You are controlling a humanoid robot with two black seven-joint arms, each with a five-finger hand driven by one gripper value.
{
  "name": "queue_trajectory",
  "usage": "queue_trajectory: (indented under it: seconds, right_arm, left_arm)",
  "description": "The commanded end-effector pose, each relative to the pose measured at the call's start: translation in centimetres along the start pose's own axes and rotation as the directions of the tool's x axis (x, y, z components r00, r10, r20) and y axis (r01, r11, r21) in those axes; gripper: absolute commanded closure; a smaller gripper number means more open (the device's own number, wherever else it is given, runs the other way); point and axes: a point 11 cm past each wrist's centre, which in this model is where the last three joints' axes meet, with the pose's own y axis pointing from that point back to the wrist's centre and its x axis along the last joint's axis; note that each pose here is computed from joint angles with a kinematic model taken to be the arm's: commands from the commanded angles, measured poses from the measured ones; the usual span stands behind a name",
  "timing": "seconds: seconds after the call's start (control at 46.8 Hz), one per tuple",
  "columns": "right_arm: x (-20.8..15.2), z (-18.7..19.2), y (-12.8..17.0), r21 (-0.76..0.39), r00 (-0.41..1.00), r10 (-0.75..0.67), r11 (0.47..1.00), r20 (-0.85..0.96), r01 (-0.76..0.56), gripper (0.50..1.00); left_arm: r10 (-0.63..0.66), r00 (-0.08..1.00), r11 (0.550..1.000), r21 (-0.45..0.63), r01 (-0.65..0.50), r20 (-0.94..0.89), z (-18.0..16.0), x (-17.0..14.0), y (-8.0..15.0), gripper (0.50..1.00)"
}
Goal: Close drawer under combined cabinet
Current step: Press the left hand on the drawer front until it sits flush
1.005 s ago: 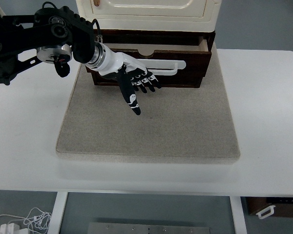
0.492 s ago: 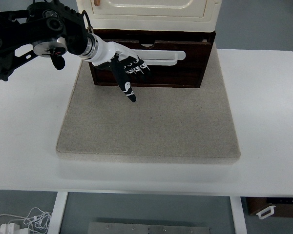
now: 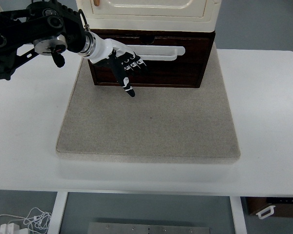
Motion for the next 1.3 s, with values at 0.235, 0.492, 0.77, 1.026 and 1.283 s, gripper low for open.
queue_trajectory:
  seconds: [0.235,0.492,0.77,1.026,1.283]
  right_arm:
    - [0.0,0.0,0.0,-0.001,1.000,0.000,1.000,0.000,0.000,0.548]
    - [0.0,0.0,0.0,0.001,1.000,-0.001,1.000,0.001,0.001,0.548]
    - [0.0,0.0,0.0,0.001,1.000,0.001,1.000,0.001,-0.001,0.548]
    - [0.0,0.0,0.0,-0.001,1.000,-0.001,1.000,0.001,0.001,0.548]
    - [0.0,0.0,0.0,-0.001,1.000,-0.001,1.000,0.000,0.001,0.548]
  left_arm:
    - [0.007,1.000,1.000,0.005,-0.007,-0.014,-0.5,0.3,-0.1,0.500]
    - [-0.008,1.000,1.000,0.002,0.008,-0.019,-0.5,-0.2,-0.6,0.500]
    - [-0.029,1.000,1.000,-0.011,0.029,-0.009,0.0,-0.8,-0.7,0.500]
    - [-0.088,0.996,0.987,-0.134,0.087,-0.001,3.5,-2.1,-0.4,0.500]
    - [-0.094,0.995,0.938,-0.336,0.081,-0.022,8.2,-1.4,1.6,0.500]
